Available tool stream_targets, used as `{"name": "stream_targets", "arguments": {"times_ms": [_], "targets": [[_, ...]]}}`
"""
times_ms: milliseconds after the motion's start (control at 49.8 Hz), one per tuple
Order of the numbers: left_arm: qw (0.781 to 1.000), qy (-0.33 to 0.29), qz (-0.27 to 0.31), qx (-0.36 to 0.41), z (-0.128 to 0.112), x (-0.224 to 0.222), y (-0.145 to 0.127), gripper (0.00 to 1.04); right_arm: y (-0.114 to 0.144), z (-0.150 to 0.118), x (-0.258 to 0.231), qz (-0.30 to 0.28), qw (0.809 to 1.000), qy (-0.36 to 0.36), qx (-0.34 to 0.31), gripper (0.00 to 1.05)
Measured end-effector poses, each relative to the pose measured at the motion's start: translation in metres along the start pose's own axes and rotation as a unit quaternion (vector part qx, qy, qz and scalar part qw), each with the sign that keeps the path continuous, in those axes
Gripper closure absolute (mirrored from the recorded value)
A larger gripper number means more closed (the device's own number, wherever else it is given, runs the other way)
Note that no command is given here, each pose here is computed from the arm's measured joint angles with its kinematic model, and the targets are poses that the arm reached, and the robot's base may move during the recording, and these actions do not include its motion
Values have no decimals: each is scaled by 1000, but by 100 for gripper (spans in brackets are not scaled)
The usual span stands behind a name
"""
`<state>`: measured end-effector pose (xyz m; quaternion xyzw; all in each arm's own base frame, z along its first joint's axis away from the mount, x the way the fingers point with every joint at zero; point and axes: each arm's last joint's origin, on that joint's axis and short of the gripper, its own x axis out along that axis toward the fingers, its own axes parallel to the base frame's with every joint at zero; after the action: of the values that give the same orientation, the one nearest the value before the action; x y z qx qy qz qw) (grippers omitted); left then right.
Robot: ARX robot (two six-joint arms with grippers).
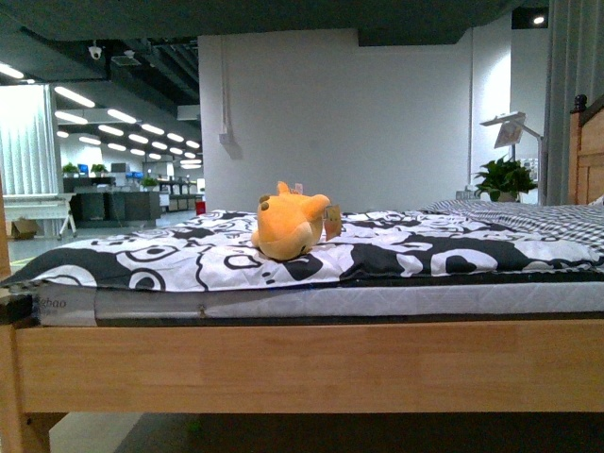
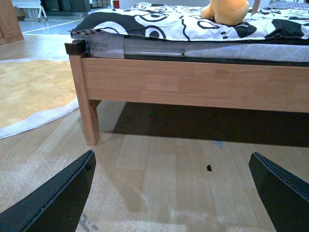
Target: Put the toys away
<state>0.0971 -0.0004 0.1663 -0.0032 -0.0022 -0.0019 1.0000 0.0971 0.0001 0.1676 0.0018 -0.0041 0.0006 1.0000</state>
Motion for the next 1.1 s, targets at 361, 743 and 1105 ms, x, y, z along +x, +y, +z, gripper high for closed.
{"name": "stream_targets", "arguments": {"times_ms": [361,743,1105], "targets": [[1000,0,0,0,0,0,0,6,0,0,0,0,1000,0,0,0],[1000,0,0,0,0,0,0,6,0,0,0,0,1000,0,0,0],[1000,0,0,0,0,0,0,6,0,0,0,0,1000,0,0,0]]}}
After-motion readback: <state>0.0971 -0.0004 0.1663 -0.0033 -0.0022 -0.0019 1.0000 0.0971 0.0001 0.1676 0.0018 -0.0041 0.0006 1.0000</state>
